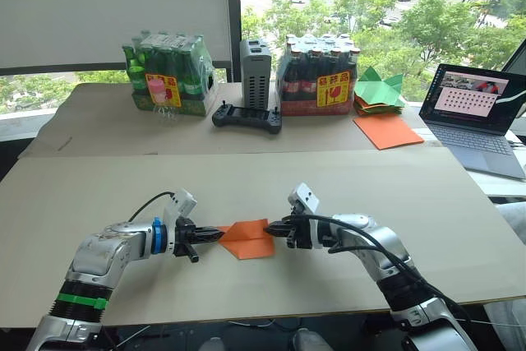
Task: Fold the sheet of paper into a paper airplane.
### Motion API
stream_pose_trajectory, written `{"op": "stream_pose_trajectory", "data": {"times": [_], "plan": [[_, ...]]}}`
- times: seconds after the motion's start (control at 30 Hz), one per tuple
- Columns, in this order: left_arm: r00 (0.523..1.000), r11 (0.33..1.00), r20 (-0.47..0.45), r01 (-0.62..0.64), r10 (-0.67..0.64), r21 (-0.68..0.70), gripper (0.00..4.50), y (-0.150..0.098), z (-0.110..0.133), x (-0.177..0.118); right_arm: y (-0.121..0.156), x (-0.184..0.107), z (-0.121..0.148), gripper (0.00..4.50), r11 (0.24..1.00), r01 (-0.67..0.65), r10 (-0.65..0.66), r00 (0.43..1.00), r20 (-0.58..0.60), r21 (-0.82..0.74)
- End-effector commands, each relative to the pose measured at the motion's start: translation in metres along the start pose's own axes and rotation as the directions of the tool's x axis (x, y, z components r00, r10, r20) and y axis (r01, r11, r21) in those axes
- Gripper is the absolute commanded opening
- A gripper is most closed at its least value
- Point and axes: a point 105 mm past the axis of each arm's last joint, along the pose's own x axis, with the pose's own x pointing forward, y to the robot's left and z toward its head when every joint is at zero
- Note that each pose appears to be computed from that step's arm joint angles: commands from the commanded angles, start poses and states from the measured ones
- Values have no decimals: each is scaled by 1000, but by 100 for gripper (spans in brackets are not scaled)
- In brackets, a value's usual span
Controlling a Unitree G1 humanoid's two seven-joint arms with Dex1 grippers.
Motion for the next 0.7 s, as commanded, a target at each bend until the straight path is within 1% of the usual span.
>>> {"op": "stream_pose_trajectory", "data": {"times": [0.03, 0.27, 0.43, 0.6, 0.7], "plan": [[1000, 1000, -17, -14, 14, -23, 0, 0, -8, -1, -3, -1, -2, 1, 1000, 25, -25, 1000, -8, -15], [1000, 999, -6, -31, 31, -37, 0, -3, -9, -5, -11, -4, -16, 1, 995, 104, -104, 993, -51, -1], [999, 997, 16, -46, 47, -56, 0, -2, -7, -9, -12, -2, -25, 1, 991, 131, -130, 988, -88, 4], [996, 997, 82, -42, 46, -57, 0, -7, 10, -11, -11, 0, -35, 1, 990, 141, -141, 982, -126, -9], [990, 999, 144, 1, 4, -32, 0, -22, 30, -11, -9, 1, -39, 1, 991, 130, -133, 980, -146, -25]]}}
